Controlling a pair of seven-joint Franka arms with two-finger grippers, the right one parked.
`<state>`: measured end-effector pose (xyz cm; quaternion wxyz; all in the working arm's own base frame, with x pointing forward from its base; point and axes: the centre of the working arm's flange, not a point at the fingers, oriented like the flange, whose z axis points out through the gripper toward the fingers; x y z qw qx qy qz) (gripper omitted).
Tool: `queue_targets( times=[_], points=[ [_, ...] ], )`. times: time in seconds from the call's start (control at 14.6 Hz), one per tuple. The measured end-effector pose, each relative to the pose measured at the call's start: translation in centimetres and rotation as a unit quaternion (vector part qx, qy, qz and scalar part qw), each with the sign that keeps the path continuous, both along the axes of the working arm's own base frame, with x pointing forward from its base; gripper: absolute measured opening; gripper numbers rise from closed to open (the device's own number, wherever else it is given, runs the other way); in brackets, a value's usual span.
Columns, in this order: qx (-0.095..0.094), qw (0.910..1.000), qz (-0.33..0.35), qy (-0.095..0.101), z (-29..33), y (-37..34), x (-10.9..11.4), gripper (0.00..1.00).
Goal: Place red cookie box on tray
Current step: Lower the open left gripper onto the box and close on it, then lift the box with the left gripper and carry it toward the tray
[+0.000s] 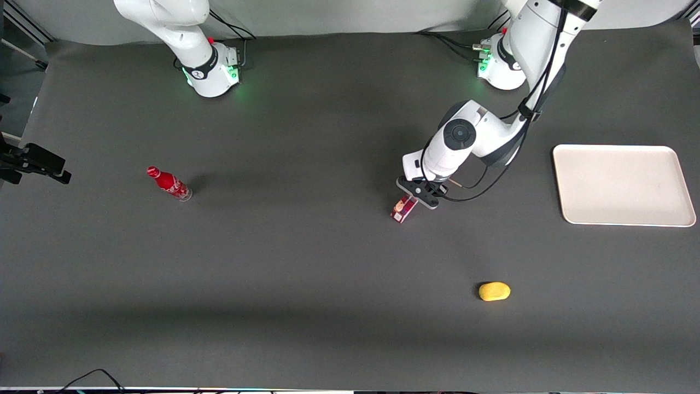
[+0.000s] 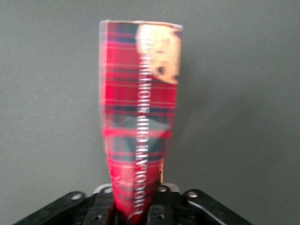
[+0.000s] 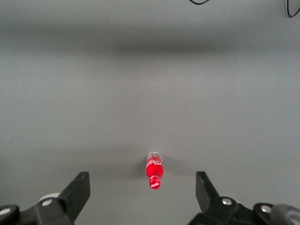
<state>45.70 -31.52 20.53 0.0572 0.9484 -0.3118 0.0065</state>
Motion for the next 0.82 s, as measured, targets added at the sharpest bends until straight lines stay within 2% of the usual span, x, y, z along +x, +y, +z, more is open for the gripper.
queue_targets(
  times=[0.07,0.14,0.48,0.62,0.82],
  points=[
    [0.001,1.0000,-0.001,-0.002,0.0,0.1,0.1,0.15],
    [0.001,1.0000,-0.001,-0.002,0.0,0.1,0.1,0.14],
    [0.004,0.9998,0.021,-0.005,0.5,0.5,0.6,0.14],
    [0.015,0.9987,0.048,-0.004,1.9,0.8,1.4,0.11],
    [0.034,0.9963,0.077,-0.016,7.5,1.1,3.6,0.10]
  ],
)
